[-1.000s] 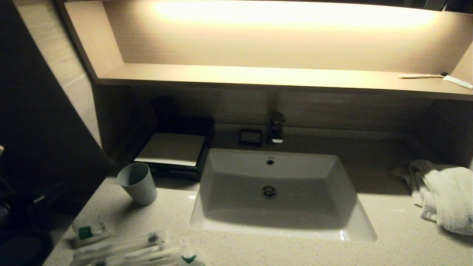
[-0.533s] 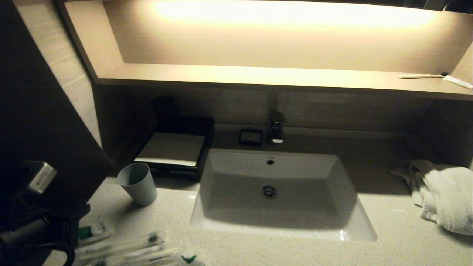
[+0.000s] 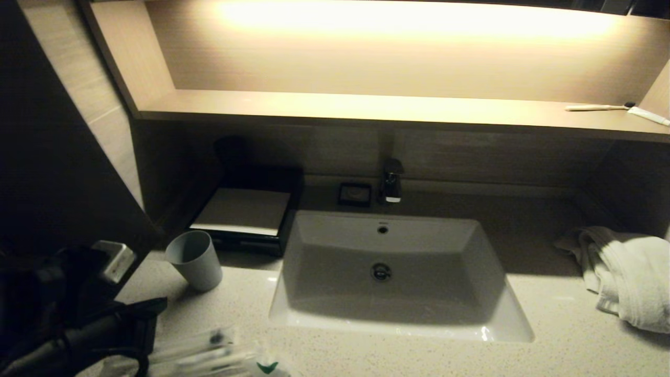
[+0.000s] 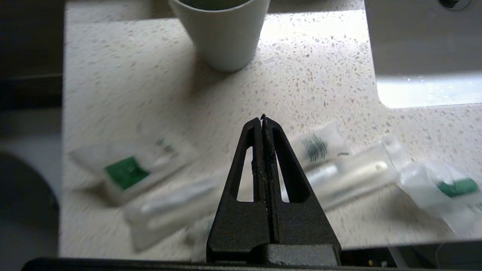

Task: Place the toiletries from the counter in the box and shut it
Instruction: Pick up the cup

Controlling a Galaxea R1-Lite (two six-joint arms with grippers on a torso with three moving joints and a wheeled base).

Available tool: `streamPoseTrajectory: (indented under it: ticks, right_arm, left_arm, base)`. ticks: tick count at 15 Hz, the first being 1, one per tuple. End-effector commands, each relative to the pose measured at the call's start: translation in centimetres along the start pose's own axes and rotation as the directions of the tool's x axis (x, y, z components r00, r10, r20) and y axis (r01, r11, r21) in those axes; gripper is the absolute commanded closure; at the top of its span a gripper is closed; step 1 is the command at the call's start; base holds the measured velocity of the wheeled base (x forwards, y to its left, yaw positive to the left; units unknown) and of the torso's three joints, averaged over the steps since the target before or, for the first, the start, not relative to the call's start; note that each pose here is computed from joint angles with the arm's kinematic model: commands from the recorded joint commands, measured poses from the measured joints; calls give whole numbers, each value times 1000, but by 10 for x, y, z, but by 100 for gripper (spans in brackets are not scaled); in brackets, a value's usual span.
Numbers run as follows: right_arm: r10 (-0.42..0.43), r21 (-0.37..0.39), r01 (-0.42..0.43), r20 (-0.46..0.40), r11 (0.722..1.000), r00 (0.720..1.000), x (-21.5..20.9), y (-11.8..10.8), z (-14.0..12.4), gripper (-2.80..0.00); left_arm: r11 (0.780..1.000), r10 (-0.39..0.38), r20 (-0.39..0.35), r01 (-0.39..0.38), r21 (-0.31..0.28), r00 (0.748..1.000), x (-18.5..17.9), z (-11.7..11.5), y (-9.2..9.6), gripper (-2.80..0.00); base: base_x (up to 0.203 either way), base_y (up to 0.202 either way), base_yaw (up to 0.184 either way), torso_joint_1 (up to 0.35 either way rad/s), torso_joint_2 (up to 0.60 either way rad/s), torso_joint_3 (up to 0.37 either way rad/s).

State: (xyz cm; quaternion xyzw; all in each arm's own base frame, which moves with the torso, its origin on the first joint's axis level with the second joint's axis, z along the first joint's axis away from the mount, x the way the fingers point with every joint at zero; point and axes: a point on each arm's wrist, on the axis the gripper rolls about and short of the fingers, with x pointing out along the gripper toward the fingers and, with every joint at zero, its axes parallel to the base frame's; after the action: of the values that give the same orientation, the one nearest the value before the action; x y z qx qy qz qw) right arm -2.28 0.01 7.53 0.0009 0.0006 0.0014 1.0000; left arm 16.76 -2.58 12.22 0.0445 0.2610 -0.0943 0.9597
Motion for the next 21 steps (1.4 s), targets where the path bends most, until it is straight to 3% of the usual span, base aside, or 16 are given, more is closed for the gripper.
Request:
streamPoseTrajectory:
  ticks: [1, 5, 13, 14, 21]
  right_arm:
    - [0, 0, 0, 0, 1000, 1000, 0, 0, 0, 0]
    - [0, 0, 0, 0, 1000, 1000, 0, 0, 0, 0]
    - [0, 0, 0, 0, 1000, 1000, 0, 0, 0, 0]
    - [0, 0, 0, 0, 1000, 1000, 0, 0, 0, 0]
    - [0, 0, 0, 0, 1000, 1000, 0, 0, 0, 0]
  left_arm:
    - [1000, -7, -40, 8, 1, 999, 14, -9, -1, 0]
    - [1000, -6, -60, 4, -30, 998, 29, -12, -1, 0]
    - [999, 23, -83, -26, -33, 996, 42, -12, 0, 0]
    - [999, 25, -85, -28, -37, 996, 43, -12, 0, -280]
    - [999, 26, -76, -29, -40, 997, 59, -1, 1, -280]
  base:
    - [0, 0, 0, 0, 0, 0]
    - [0, 0, 0, 0, 0, 0]
    - [0, 0, 0, 0, 0, 0]
    - [0, 0, 0, 0, 0, 0]
    - [0, 0, 0, 0, 0, 0]
